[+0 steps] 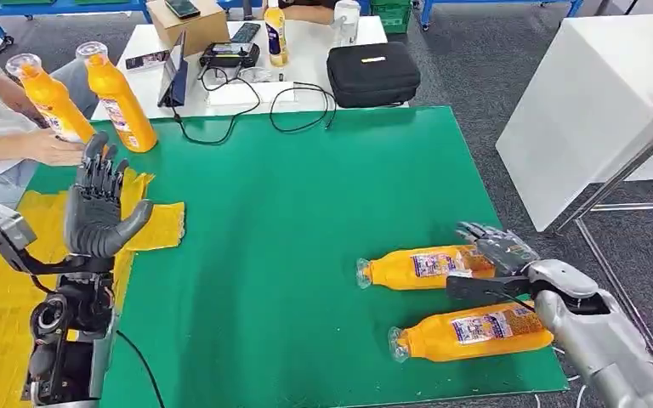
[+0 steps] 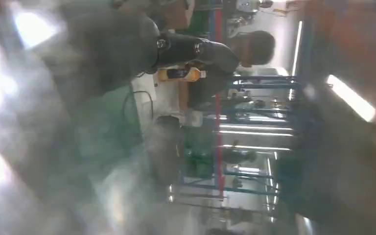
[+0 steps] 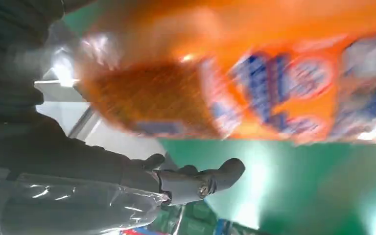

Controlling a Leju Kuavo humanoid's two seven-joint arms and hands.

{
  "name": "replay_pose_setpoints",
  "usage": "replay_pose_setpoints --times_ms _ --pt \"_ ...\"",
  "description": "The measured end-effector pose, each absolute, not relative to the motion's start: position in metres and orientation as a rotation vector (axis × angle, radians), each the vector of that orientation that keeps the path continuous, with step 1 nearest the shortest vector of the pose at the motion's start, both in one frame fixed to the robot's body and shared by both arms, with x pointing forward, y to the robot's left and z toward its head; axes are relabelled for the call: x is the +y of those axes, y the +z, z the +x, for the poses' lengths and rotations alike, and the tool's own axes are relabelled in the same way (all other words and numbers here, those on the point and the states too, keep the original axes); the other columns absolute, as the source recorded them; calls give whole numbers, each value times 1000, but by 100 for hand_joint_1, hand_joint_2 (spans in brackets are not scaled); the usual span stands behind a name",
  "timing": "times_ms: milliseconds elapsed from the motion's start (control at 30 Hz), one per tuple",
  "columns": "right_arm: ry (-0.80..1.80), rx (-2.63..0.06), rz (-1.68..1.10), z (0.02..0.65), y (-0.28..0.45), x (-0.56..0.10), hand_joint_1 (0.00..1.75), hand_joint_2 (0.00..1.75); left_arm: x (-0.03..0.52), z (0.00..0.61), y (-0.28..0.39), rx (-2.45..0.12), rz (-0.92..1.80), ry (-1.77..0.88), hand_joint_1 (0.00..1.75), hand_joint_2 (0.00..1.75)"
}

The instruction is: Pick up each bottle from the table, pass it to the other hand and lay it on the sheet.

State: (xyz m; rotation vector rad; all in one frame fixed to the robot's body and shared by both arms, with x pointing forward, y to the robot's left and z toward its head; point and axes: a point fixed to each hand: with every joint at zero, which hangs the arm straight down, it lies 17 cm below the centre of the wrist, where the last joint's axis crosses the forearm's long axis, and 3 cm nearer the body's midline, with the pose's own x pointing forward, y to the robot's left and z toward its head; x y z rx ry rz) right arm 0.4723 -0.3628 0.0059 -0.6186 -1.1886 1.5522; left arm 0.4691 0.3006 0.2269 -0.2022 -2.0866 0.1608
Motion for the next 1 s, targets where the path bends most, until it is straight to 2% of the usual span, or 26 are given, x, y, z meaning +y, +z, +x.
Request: replay_pose_setpoints --times_ms 333,367,400,433,467,533,567,600,633,1000 --pt "1584 -1188 -548 480 -11 -319 0 175 291 475 224 -2072 -226 158 0 175" --pt "1588 -1189 -541 481 -11 -314 12 175 291 476 224 -2071 -228 159 0 175" --pt "1594 -1189 -533 482 -12 -309 47 175 290 476 223 -2069 -230 159 0 175" --pt "1600 -1190 -525 483 -14 -305 129 175 290 477 223 -2067 -230 160 0 175" --pt "1605 -1190 -519 483 -15 -301 150 175 290 477 222 -2065 -232 161 0 175" --pt "1608 -1190 -513 484 -16 -296 148 175 289 478 221 -2061 -234 162 0 175" --pt "1609 -1194 -514 485 -16 -294 140 175 289 478 220 -2059 -235 163 0 175" --pt "1609 -1200 -520 486 -16 -292 164 175 289 478 219 -2058 -237 165 0 175" --pt "1606 -1207 -527 487 -16 -289 175 175 289 478 219 -2056 -238 167 0 175" --pt "1532 -1263 -606 501 -10 -260 175 175 286 479 217 -2048 -244 171 0 175"
